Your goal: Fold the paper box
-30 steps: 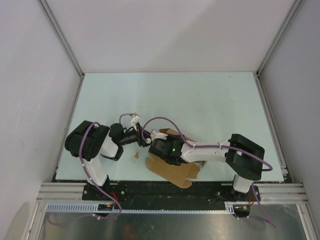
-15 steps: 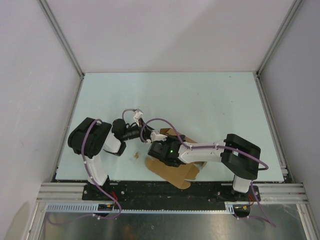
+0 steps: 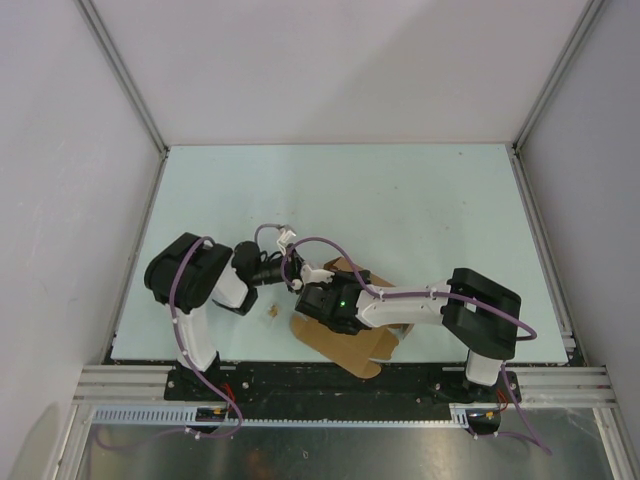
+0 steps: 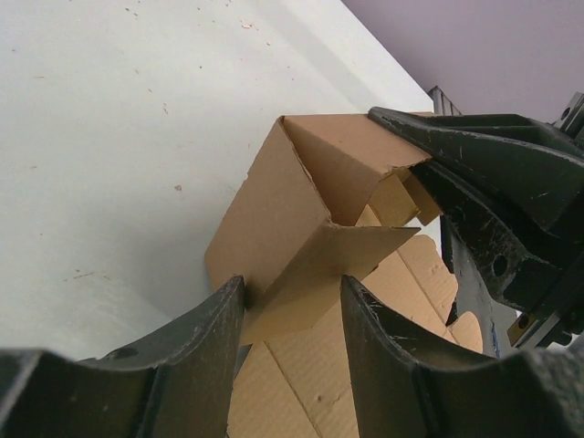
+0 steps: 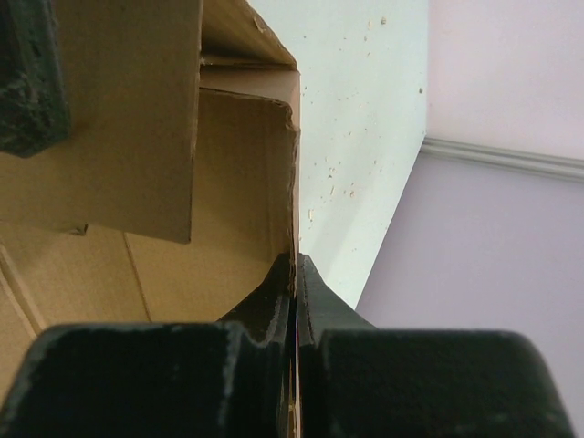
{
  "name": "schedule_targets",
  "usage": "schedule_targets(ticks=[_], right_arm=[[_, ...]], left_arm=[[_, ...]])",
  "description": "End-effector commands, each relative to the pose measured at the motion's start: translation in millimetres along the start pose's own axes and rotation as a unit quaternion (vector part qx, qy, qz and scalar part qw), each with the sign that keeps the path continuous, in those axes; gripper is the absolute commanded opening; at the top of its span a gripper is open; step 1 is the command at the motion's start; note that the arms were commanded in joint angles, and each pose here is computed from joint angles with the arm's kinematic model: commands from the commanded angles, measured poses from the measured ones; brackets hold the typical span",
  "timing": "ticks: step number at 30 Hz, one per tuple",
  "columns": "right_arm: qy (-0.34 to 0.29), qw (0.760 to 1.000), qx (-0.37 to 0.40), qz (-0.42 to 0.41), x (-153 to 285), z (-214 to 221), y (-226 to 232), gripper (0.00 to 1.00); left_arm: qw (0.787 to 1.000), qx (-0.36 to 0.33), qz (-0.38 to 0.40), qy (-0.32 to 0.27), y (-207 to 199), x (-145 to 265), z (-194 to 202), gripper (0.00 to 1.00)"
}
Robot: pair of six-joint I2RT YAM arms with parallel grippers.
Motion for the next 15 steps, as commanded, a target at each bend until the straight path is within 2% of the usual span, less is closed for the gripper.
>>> schedule_targets(ticks=[1, 15], right_arm=[[0.003, 0.998, -0.004, -0.056, -3.0, 1.8, 22.3, 0.0], [0.007, 0.998, -0.013, -0.057, -3.2, 3.5, 26.3, 0.0]], left_arm=[[0.982, -0.153, 0.056, -0.092, -17.6, -7.5, -42.0, 0.52], [0.98, -0.161, -0.012, -0.119, -26.8, -6.0, -35.1, 0.52]])
Point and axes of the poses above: each gripper's point midway between its finger pads, its own x axis back along the fingers, its own y axis along the line the jaws close on, z = x × y, the point moved 7 cm from there along x, back along the fingers, and after that the axes turned 8 degrees about -x, right-handed, at the moved point
